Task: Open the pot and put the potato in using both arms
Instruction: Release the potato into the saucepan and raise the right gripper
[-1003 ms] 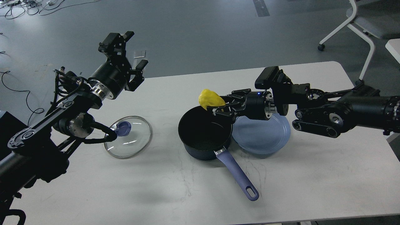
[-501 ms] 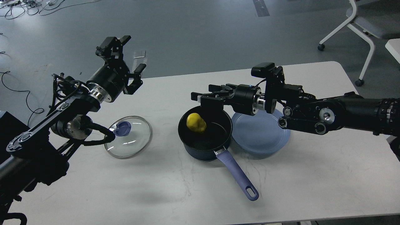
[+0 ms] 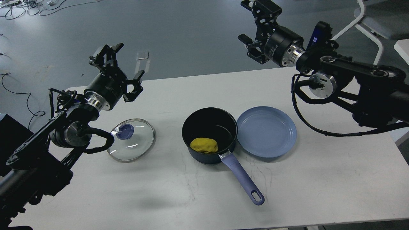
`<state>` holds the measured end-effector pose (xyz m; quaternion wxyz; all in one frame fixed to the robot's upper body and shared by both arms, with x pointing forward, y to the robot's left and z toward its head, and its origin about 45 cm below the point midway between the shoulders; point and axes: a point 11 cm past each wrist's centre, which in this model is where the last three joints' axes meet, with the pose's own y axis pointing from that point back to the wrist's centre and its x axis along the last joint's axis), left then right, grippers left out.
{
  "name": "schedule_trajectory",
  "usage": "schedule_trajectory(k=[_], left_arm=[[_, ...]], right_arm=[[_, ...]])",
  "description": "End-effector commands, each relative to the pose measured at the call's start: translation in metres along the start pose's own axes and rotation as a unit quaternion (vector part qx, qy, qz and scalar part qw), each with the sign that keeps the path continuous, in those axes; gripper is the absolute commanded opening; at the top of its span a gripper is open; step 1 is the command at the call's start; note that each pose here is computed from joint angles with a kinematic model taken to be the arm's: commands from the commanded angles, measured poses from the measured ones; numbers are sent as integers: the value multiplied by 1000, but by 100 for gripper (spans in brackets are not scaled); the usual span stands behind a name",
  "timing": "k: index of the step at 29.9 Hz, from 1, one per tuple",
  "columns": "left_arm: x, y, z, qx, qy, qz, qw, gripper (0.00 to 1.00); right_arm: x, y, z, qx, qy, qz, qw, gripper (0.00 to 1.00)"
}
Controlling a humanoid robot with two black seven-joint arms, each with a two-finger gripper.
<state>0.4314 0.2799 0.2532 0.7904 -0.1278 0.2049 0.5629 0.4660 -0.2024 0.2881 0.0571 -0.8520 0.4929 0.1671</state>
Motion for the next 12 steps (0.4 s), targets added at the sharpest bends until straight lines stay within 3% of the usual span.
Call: schedule_trajectory(k=[1,12], left_arm=[[4,3,-7,2,21,8,1000,99],[6,5,-13,12,26,11,1000,99]], right_arm=[[23,17,24,-30,-79,19,996,100],[24,17,24,-18,-95,11,995,100]])
